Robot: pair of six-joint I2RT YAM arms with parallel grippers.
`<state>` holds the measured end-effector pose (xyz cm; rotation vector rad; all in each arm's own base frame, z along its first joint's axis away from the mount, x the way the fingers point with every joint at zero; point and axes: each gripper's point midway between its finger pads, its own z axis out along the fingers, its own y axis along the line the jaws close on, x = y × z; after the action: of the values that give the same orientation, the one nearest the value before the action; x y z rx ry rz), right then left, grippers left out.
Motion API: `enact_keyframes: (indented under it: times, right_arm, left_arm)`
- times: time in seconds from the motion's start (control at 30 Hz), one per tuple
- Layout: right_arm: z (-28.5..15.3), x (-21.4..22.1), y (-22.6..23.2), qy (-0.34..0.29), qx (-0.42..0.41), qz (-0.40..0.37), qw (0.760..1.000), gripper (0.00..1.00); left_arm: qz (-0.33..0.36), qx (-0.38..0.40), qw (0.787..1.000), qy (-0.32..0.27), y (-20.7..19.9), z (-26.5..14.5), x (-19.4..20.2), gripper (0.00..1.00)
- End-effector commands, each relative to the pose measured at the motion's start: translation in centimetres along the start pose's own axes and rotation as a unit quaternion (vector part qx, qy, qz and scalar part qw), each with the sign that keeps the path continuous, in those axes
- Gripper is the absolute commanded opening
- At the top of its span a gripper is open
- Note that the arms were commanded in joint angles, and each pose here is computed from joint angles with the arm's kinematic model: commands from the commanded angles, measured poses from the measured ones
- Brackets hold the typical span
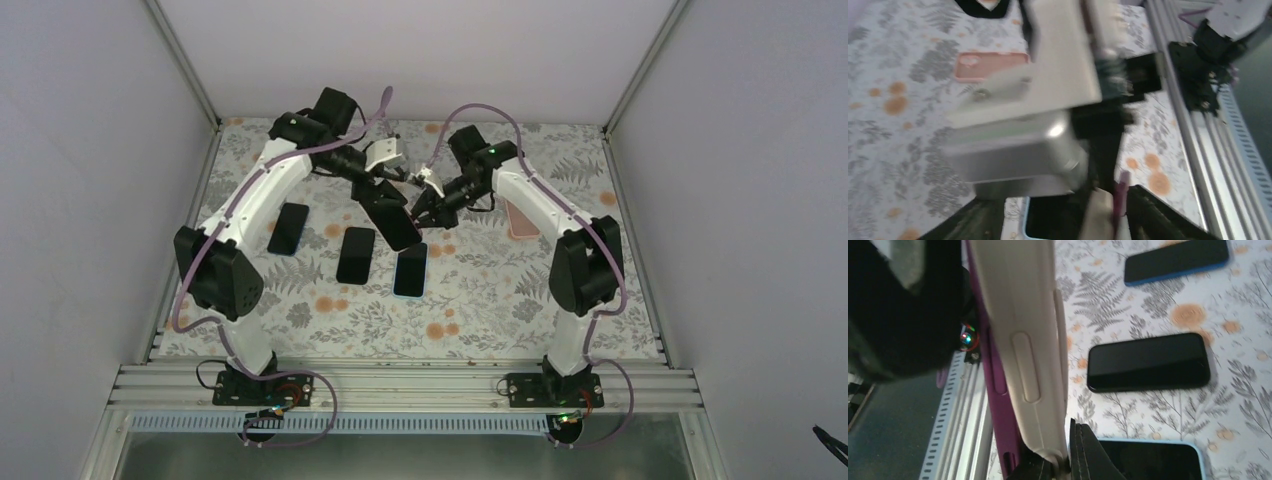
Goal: Take the phone out of the phone case
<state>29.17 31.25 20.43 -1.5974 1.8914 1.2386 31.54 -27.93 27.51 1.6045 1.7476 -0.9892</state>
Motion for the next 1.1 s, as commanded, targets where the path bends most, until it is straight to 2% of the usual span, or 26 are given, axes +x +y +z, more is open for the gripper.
enact_keyframes:
  times: [0.0, 0.1, 0.23, 0.3, 0.33, 0.43, 0.6, 0.67, 0.77, 0.93, 1.07]
  right_arm:
    - [-4.2, -3.8, 2.1, -0.109, -0.012, 0.000, 0.994, 0.04]
    - [-6.5, -2.5, -0.1, -0.119, 0.022, 0.048, 0.991, 0.04]
    - [-8.5, -1.3, -3.1, -0.123, 0.072, 0.105, 0.984, 0.04]
    - [-9.6, -1.4, -5.2, -0.130, 0.111, 0.132, 0.976, 0.04]
    - [-10.1, -1.6, -5.9, -0.136, 0.123, 0.150, 0.971, 0.04]
    - [-12.1, -3.0, -8.6, -0.158, 0.212, 0.181, 0.947, 0.04]
    - [-15.2, -5.0, -11.4, -0.195, 0.321, 0.214, 0.902, 0.04]
    - [-15.6, -5.3, -12.0, -0.202, 0.332, 0.225, 0.894, 0.04]
    - [-15.0, -5.9, -12.1, -0.203, 0.325, 0.227, 0.895, 0.04]
    - [-13.1, -6.5, -11.3, -0.200, 0.322, 0.219, 0.899, 0.04]
    - [-12.0, -7.0, -11.3, -0.196, 0.314, 0.216, 0.904, 0.04]
  left_arm:
    - [0.082, -0.128, 0.988, -0.041, 1.8, -3.3, -4.8, 0.72]
    - [0.100, -0.194, 0.974, -0.051, 1.5, -6.2, -6.5, 0.86]
    - [0.120, -0.259, 0.956, -0.062, 1.0, -9.2, -8.3, 0.92]
    - [0.122, -0.294, 0.946, -0.056, 1.3, -9.3, -8.1, 0.98]
    - [0.123, -0.340, 0.931, -0.056, 2.4, -9.8, -8.4, 0.99]
    - [0.155, -0.409, 0.899, -0.003, 3.5, -4.7, -6.6, 1.00]
    - [0.160, -0.489, 0.857, -0.029, 6.1, -1.3, -6.8, 1.00]
    - [0.166, -0.522, 0.835, -0.044, 6.9, -0.8, -6.9, 1.00]
    - [0.146, -0.554, 0.818, -0.056, 8.5, -0.2, -6.8, 1.00]
    - [0.130, -0.565, 0.809, -0.096, 8.9, 0.7, -6.8, 1.00]
    - [0.123, -0.562, 0.814, -0.082, 9.8, 2.7, -6.5, 1.00]
